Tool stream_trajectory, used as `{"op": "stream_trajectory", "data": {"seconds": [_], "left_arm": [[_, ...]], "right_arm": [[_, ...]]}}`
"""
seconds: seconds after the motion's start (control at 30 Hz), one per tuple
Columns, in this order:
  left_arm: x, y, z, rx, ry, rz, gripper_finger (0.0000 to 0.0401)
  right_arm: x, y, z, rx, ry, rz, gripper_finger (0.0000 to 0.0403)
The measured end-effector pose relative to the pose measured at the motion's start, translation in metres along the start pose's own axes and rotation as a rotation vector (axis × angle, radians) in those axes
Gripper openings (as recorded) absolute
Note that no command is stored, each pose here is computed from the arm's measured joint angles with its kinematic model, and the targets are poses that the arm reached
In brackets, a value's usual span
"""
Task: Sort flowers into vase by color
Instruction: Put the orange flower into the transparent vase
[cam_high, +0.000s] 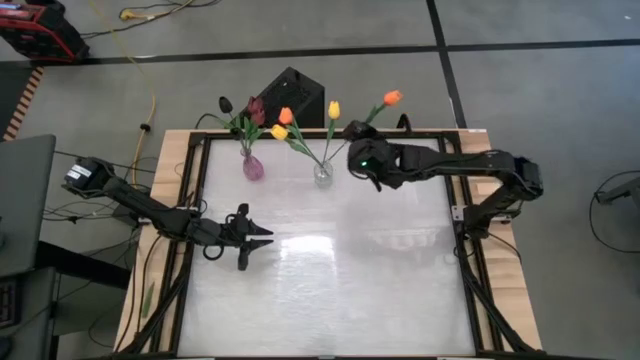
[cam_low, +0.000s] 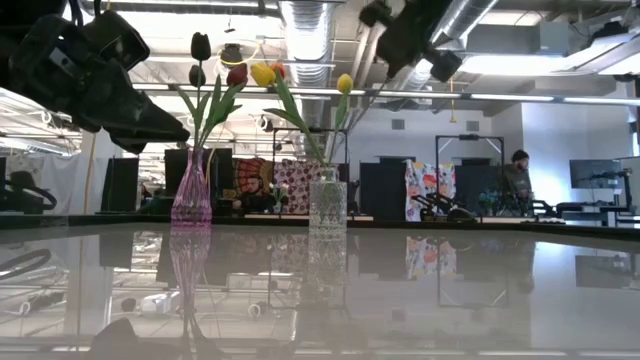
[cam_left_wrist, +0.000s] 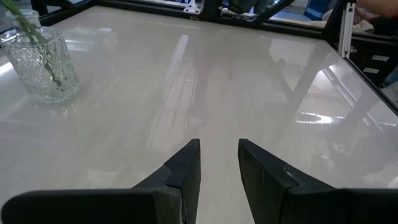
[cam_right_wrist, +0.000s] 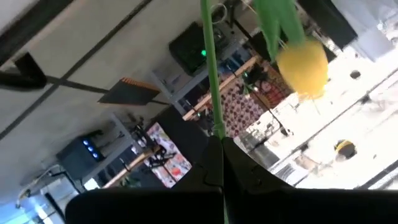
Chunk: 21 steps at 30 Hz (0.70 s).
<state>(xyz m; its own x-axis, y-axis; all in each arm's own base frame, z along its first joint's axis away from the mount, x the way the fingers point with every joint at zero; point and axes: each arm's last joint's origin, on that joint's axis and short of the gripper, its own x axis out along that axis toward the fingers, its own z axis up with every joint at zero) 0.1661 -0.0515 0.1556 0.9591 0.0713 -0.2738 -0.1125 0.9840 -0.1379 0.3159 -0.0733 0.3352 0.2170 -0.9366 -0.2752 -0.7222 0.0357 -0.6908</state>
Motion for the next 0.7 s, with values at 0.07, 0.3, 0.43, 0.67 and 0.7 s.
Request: {"op": "stream_trajectory", "data": {"seconds": [0.07, 0.3, 0.43, 0.67, 0.7], "left_arm": [[0.000, 0.000, 0.000, 0.002, 0.004, 0.001, 0.0096], [0.000, 0.000, -0.001, 0.004, 0.012, 0.003, 0.0096], [0.000, 0.000, -0.001, 0.005, 0.013, 0.003, 0.0096], [0.000, 0.000, -0.001, 0.005, 0.013, 0.002, 0.0096], [0.000, 0.000, -0.001, 0.005, 0.013, 0.002, 0.0096]], "right_arm": [[0.007, 0.001, 0.009, -0.018, 0.004, 0.013, 0.0016], [0.026, 0.007, 0.038, -0.086, 0.016, 0.057, 0.0016], [0.030, 0.009, 0.046, -0.119, 0.017, 0.066, 0.0016], [0.026, 0.003, 0.047, -0.076, 0.010, 0.029, 0.0020], [0.024, 0.001, 0.047, -0.066, 0.009, 0.016, 0.0022]]}}
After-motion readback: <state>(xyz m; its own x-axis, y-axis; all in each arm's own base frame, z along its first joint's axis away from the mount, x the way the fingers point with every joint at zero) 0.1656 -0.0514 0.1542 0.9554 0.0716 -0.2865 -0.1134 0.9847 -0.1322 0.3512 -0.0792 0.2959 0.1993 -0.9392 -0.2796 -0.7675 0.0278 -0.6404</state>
